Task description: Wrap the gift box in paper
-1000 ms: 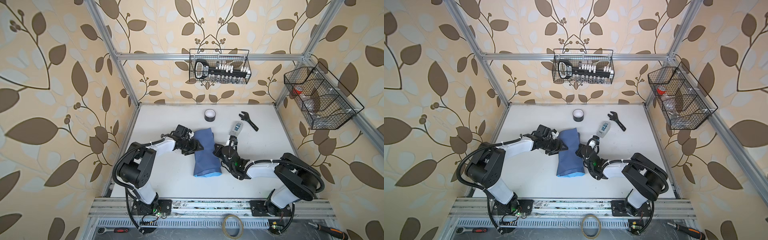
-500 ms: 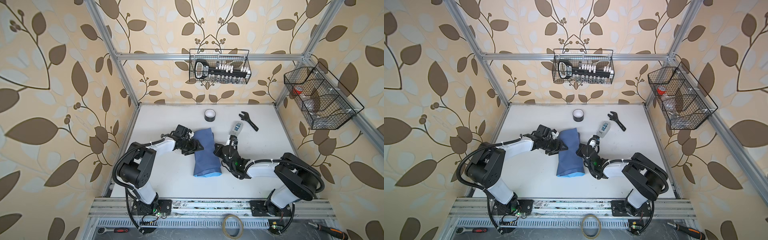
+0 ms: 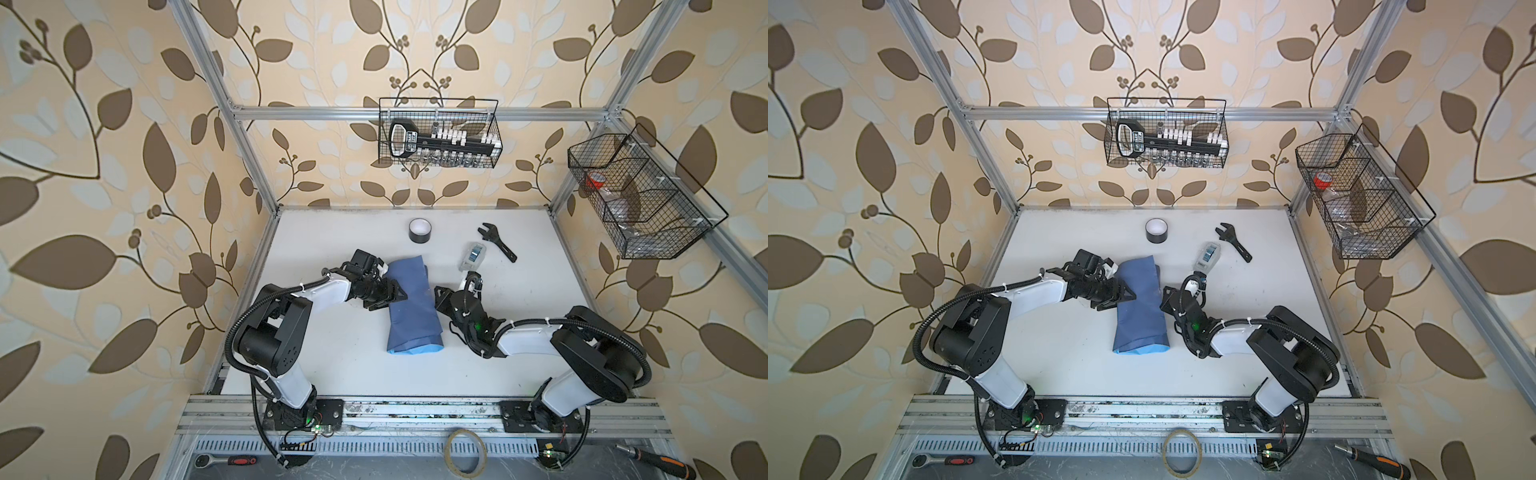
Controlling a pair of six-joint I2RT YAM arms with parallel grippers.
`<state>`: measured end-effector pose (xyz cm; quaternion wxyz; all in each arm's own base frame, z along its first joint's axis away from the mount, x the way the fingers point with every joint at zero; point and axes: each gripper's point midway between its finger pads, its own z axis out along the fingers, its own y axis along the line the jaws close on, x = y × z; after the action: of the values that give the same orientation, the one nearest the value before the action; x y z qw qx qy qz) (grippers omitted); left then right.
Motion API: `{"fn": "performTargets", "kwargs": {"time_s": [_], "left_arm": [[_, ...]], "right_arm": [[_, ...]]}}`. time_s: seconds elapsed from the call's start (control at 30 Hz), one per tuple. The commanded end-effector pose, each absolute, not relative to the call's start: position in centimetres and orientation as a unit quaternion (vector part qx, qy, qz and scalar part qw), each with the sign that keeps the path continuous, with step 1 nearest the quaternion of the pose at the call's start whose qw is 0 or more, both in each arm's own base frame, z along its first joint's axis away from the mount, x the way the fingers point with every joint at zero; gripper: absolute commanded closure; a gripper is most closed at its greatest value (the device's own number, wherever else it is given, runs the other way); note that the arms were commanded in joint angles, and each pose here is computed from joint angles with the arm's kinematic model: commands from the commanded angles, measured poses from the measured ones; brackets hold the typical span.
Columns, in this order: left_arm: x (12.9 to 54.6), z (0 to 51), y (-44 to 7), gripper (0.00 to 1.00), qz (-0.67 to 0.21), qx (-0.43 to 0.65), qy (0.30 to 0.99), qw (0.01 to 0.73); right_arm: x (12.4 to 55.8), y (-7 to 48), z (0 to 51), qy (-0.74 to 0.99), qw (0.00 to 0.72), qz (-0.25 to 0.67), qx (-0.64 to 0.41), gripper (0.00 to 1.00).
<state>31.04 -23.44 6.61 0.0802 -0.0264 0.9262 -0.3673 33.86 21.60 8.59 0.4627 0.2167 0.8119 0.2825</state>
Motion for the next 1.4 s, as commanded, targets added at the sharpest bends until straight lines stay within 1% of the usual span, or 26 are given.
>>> {"fn": "performTargets", "kwargs": {"time_s": [0.0,0.13,0.23,0.37,0.5,0.67,0.8,1.1,1.37], "left_arm": [[30.0,2.7,-20.9,0.29,-0.294,-0.042,0.953,0.059],[29.9,2.6,-20.9,0.29,-0.293,-0.042,0.953,0.058],[29.9,2.7,-20.9,0.29,-0.293,-0.042,0.953,0.059],[30.0,2.7,-20.9,0.29,-0.292,-0.043,0.953,0.059],[30.0,2.7,-20.9,0.29,-0.292,-0.043,0.954,0.060],[30.0,2.6,-20.9,0.29,-0.291,-0.044,0.954,0.059],[30.0,2.7,-20.9,0.29,-0.292,-0.043,0.954,0.059],[30.0,2.7,-20.9,0.29,-0.292,-0.044,0.954,0.059],[30.0,2.6,-20.9,0.29,-0.292,-0.043,0.954,0.058]], "right_arm": [[33.6,19.4,9.1,0.809,0.471,0.272,0.222,0.68],[33.1,16.4,10.1,0.808,0.484,0.254,0.222,0.60],[32.6,15.3,11.8,0.819,0.497,0.227,0.177,0.54],[31.7,16.4,13.9,0.851,0.480,0.197,0.078,0.46],[31.2,18.7,14.6,0.878,0.443,0.183,-0.003,0.44],[31.1,22.6,15.1,0.897,0.397,0.174,-0.086,0.44],[31.6,24.7,14.8,0.907,0.369,0.159,-0.121,0.49],[32.3,27.0,13.3,0.917,0.336,0.159,-0.144,0.58],[32.5,27.4,12.1,0.921,0.325,0.156,-0.147,0.62]]}}
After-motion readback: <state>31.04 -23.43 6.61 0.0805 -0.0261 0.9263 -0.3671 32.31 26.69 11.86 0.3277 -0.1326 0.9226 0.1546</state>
